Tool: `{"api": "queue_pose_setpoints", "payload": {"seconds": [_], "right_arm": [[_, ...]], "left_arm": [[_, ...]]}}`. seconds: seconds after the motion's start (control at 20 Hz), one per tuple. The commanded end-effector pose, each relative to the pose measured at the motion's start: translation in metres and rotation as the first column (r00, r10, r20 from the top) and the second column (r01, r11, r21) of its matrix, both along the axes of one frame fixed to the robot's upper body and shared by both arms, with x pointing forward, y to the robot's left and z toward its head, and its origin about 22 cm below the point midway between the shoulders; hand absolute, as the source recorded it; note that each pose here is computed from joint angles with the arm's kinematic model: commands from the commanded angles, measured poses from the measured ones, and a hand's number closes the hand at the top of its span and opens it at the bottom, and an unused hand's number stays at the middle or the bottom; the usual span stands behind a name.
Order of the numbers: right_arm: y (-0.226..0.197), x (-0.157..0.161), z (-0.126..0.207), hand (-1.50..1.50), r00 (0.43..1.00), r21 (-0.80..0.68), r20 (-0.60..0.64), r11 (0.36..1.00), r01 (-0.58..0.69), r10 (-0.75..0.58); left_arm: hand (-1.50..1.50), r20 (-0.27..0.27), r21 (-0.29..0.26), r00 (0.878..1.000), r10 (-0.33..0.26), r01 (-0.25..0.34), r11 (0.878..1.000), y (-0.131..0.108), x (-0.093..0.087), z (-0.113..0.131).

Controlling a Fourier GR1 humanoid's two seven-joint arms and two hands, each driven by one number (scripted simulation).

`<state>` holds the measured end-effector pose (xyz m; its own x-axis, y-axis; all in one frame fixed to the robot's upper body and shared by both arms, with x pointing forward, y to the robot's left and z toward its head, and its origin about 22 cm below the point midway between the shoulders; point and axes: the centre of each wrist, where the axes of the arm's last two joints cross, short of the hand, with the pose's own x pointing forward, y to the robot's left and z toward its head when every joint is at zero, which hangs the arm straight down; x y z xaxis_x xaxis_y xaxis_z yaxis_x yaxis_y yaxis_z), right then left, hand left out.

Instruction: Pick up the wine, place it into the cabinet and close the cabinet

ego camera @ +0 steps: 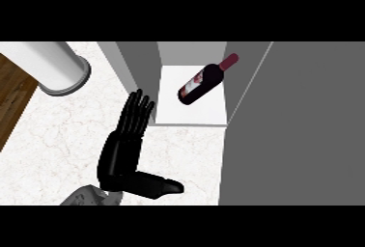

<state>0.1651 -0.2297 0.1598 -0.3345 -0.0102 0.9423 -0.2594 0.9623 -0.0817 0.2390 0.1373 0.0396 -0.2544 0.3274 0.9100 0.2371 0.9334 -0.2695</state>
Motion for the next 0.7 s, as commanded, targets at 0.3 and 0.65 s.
{"api": "queue_pose_setpoints", "payload": {"seconds": [0.3, 0.65], "right_arm": [[-0.006, -0.009, -0.008, 1.5, 0.967, -0.238, -0.077, 0.937, -0.255, 0.244], [0.016, -0.022, -0.001, 1.5, 0.907, -0.192, -0.176, 0.89, -0.414, 0.384]], "left_arm": [[-1.5, 0.027, -0.003, 0.995, 0.094, -0.094, 0.996, 0.04, -0.043, 0.029], [-1.5, 0.035, 0.028, 0.988, 0.149, -0.15, 0.988, 0.082, -0.096, 0.028]]}}
